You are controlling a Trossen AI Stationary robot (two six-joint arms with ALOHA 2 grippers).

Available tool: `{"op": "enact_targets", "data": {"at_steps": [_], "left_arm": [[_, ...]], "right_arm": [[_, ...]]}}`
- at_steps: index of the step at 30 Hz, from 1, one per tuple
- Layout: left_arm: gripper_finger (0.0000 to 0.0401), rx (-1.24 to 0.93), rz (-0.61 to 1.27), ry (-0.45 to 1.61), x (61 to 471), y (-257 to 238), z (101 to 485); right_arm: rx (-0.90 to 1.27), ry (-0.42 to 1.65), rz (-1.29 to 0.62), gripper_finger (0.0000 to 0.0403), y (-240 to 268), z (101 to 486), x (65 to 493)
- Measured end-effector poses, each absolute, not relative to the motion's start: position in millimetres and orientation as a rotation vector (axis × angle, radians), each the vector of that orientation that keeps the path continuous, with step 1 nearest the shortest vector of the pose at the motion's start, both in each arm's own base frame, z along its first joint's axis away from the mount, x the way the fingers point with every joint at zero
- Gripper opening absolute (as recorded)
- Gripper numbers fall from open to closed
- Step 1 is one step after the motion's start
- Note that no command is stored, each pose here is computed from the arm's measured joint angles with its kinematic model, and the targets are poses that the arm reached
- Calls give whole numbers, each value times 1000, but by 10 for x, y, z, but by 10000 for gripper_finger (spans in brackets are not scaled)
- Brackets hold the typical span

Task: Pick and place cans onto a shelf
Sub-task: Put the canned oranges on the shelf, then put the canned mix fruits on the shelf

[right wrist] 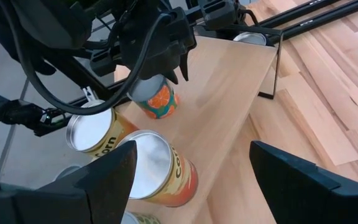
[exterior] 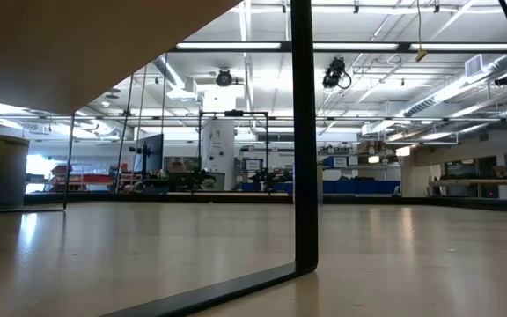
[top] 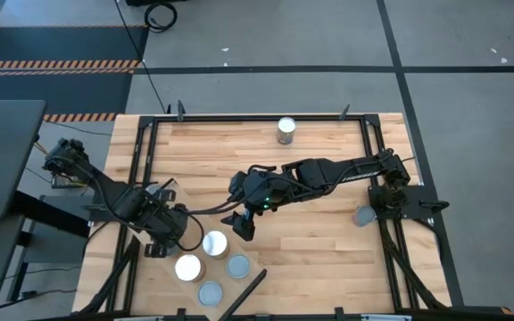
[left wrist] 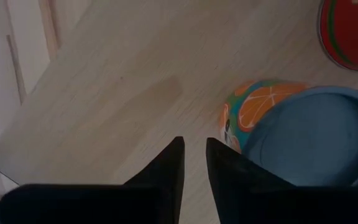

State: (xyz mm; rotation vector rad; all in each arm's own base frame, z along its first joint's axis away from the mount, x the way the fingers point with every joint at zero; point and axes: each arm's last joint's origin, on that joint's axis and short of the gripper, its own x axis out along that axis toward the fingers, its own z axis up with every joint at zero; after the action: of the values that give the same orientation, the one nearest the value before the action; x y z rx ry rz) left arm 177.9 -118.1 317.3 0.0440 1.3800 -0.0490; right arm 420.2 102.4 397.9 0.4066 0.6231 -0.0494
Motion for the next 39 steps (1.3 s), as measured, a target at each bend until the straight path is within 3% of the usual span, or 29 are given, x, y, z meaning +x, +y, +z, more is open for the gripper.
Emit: {"op": "enact_targets", "data": {"at_steps": [8, 17, 23, 29, 36, 39], "left_arm": [[73, 24, -15, 1323, 1671, -1093, 3322], [73, -170, -63, 959, 1471, -1090, 3738], [73, -211, -171, 785, 1370, -1206, 3897], [73, -180, -164, 719, 1317, -1283, 3923], [73, -140, -100, 658, 1307, -1286, 3933], [73, -128, -61, 632, 1317, -1271, 3939]], "right_arm": [[409, 709, -45, 318, 1022, 3919, 4154], [400, 1014, -202, 318, 1043, 3710, 3892], [360, 1235, -442, 318, 1049, 3708, 3478], [463, 1148, -571, 323, 1010, 3801, 3113], [717, 1119, -858, 365, 771, 3574, 2375], [822, 1204, -942, 388, 682, 3314, 2087]]}}
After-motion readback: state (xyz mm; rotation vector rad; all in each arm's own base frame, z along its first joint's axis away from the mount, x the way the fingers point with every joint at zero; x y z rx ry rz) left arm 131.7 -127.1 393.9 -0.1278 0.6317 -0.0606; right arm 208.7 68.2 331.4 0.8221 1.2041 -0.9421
